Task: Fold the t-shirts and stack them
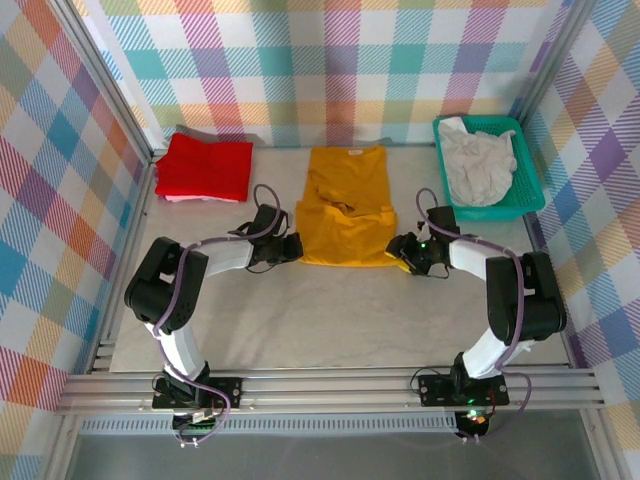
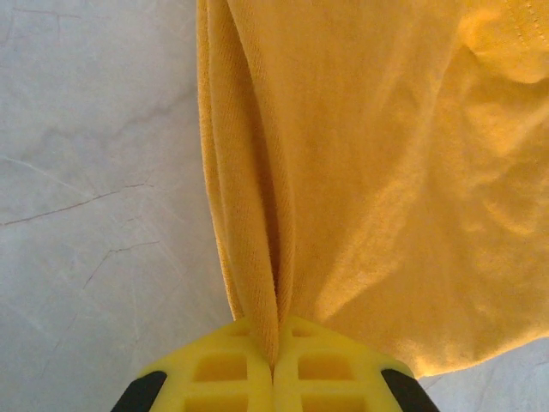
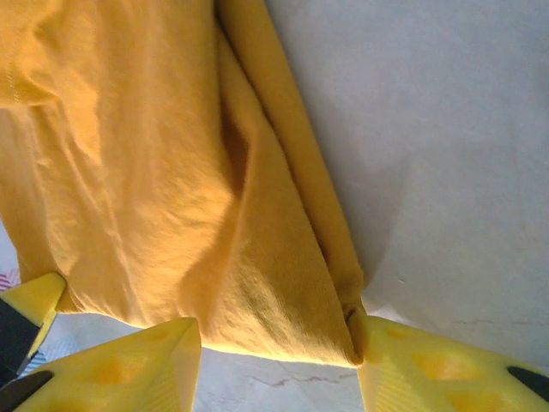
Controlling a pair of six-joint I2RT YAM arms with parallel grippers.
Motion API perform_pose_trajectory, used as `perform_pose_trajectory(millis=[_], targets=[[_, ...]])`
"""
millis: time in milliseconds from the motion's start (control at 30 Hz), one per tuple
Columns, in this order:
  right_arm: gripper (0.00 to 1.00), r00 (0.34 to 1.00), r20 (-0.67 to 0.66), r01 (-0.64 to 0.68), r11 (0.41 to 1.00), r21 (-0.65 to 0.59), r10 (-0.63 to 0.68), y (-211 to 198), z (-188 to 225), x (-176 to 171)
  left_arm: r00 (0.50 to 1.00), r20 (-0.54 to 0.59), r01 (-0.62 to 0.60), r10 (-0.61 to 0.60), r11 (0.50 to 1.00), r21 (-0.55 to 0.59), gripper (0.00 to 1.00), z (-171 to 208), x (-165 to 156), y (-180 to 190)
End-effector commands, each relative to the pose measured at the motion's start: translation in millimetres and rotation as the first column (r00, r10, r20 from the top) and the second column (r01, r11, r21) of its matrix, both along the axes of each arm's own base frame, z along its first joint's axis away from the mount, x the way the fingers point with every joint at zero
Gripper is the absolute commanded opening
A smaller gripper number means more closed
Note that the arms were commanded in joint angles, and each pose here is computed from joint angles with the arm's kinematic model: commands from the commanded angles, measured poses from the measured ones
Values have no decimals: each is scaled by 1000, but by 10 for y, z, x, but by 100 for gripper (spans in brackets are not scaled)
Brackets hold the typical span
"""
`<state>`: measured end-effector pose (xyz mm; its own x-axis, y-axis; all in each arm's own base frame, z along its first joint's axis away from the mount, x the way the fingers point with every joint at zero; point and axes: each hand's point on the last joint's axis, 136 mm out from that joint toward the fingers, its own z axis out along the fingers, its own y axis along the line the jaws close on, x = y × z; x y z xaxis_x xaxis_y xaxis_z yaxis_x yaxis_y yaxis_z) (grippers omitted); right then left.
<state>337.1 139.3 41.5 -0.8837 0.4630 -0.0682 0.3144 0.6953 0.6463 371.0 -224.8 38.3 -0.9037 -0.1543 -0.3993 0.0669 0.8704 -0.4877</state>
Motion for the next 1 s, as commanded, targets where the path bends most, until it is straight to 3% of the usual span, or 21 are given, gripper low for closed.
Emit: perform_pose_trajectory(millis=[0, 300, 567, 633, 800, 967], targets=[[46, 1000, 4, 10, 1000, 11, -10, 44, -14, 79, 1000, 16, 6, -6, 1000, -13, 0, 95, -55, -31], [37, 999, -15, 31, 999, -7, -32, 9, -160, 58, 1000, 22, -10, 10, 1000, -6, 0, 79, -46, -1], [0, 999, 8, 36, 999, -29, -35, -48, -111, -61, 999, 26, -33, 33, 999, 8, 0, 88, -91, 68], [0, 1000, 21, 12, 1000, -11, -12, -22, -63, -129, 999, 27, -39, 39, 999, 3, 0, 121, -149, 96], [0, 998, 25, -61, 998, -8, 61, 33, -14, -640, 999, -30, -32, 33, 999, 42, 0, -11, -611, 248], [0, 995, -10, -102, 994, -30, 102, 22, -9, -1390, 992, -127, 14, 0, 994, 108, 0, -183, -1454, 370]])
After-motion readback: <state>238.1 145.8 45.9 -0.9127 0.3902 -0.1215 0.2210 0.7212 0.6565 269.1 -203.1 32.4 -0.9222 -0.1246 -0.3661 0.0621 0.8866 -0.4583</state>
